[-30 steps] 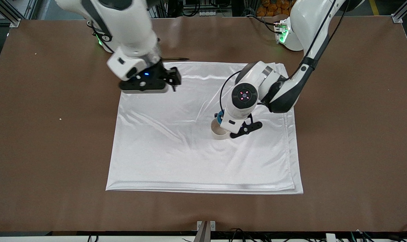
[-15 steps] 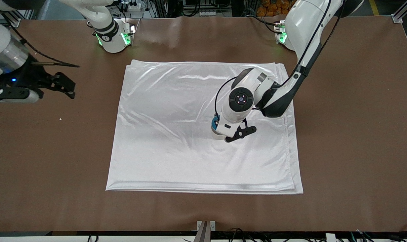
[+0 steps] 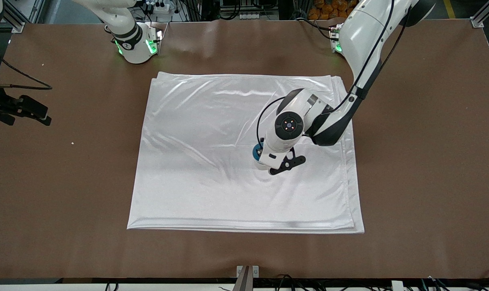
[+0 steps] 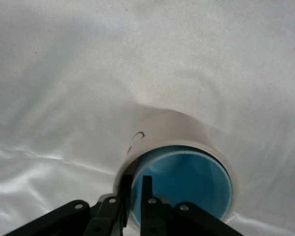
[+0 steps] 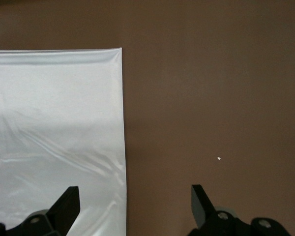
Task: Place blue cup into white mug on cloth
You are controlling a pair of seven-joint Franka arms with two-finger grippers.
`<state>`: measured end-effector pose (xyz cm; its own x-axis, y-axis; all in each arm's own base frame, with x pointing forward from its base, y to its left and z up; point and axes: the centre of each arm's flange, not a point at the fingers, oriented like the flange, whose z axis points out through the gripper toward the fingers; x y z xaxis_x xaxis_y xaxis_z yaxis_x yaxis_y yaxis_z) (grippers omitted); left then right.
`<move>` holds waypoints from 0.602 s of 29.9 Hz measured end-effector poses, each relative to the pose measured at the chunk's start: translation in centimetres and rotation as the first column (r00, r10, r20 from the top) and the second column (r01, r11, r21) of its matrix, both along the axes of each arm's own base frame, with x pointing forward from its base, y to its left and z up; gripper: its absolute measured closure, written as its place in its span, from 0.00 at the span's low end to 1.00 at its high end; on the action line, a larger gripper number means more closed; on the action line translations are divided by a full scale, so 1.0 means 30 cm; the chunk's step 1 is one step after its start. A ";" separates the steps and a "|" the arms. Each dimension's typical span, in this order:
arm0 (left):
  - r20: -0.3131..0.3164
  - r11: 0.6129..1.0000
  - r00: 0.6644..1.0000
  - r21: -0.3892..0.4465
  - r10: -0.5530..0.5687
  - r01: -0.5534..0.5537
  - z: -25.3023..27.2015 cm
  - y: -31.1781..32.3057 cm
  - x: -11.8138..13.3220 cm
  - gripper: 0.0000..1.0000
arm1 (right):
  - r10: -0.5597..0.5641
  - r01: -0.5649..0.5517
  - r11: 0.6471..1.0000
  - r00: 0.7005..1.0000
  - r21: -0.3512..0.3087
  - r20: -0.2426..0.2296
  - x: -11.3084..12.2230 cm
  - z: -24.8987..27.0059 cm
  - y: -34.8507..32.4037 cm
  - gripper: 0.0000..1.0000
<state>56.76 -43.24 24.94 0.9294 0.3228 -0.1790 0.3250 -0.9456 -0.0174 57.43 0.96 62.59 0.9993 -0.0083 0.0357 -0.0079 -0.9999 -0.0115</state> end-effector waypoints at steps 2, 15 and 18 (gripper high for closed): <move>0.003 1.000 1.000 -0.003 -0.023 0.023 -0.001 0.000 0.000 0.75 | 0.004 -0.004 1.000 1.000 0.000 0.000 0.000 -0.001 0.007 0.00; 0.069 0.999 0.997 -0.022 -0.023 0.025 0.105 0.030 0.056 0.15 | 0.008 -0.008 1.000 1.000 -0.001 -0.001 0.000 -0.002 0.016 0.00; 0.101 1.000 0.995 -0.028 -0.003 0.006 0.172 0.069 0.092 0.02 | 0.008 -0.008 1.000 1.000 -0.001 -0.001 0.000 -0.002 0.017 0.00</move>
